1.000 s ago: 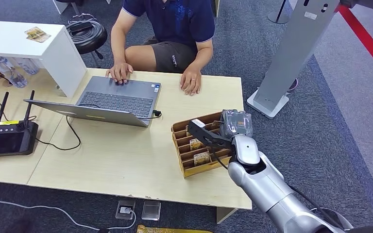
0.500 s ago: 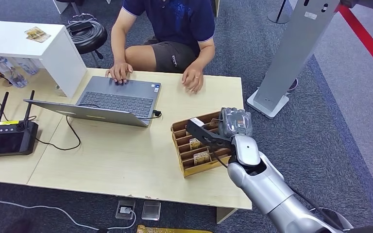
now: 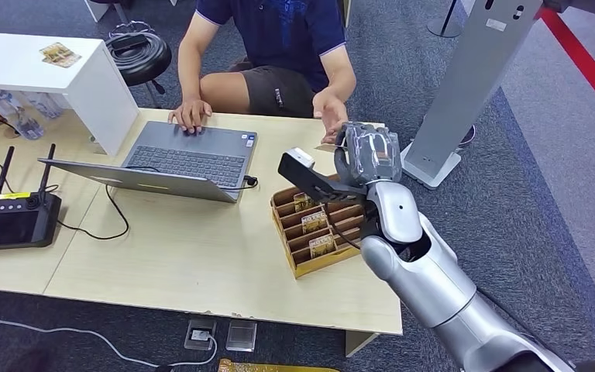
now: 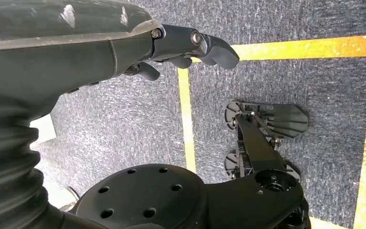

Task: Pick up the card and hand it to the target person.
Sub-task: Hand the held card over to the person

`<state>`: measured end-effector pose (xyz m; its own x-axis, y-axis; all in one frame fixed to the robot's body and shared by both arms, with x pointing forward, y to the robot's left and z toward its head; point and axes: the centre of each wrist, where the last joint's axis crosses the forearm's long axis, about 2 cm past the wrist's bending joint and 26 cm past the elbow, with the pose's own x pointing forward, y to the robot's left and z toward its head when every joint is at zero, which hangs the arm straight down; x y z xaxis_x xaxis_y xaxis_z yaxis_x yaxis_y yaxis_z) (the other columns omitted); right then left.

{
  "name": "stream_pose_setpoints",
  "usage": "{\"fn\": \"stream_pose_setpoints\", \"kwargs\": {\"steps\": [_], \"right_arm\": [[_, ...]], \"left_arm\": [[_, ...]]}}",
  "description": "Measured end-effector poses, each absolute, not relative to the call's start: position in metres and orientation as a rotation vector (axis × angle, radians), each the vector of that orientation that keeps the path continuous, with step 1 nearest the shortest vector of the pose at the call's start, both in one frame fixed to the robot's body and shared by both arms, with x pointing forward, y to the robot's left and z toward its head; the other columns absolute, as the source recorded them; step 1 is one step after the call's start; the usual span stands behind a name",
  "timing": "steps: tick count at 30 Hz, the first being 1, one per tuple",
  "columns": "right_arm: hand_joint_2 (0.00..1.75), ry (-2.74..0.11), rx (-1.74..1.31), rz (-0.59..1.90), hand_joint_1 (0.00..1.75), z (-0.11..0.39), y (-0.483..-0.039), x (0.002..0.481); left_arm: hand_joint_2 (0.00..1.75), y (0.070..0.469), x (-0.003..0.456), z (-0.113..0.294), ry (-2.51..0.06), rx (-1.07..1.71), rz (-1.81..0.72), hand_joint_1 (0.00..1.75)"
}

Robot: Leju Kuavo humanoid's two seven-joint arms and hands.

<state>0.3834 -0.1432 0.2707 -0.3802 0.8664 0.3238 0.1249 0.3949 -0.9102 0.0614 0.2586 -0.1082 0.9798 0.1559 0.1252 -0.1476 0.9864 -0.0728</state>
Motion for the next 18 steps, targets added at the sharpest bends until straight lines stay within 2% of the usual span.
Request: {"fn": "stream_pose_setpoints", "kwargs": {"steps": [7,17,18], "right_arm": [[1.75,-1.806,-0.796,1.097,1.75,0.284,-0.117,0.414],[1.75,-1.629,-0.767,1.212,1.75,0.251,-0.092,0.428],[1.75,-1.616,-0.765,1.217,1.31,0.248,-0.091,0.428]], "left_arm": [[1.75,0.258,0.063,-0.108,-0.132,-0.063,0.142,0.0],[1.75,0.257,0.063,-0.108,-0.122,-0.062,0.143,0.0],[1.75,0.257,0.063,-0.108,-0.121,-0.063,0.144,0.0]]}}
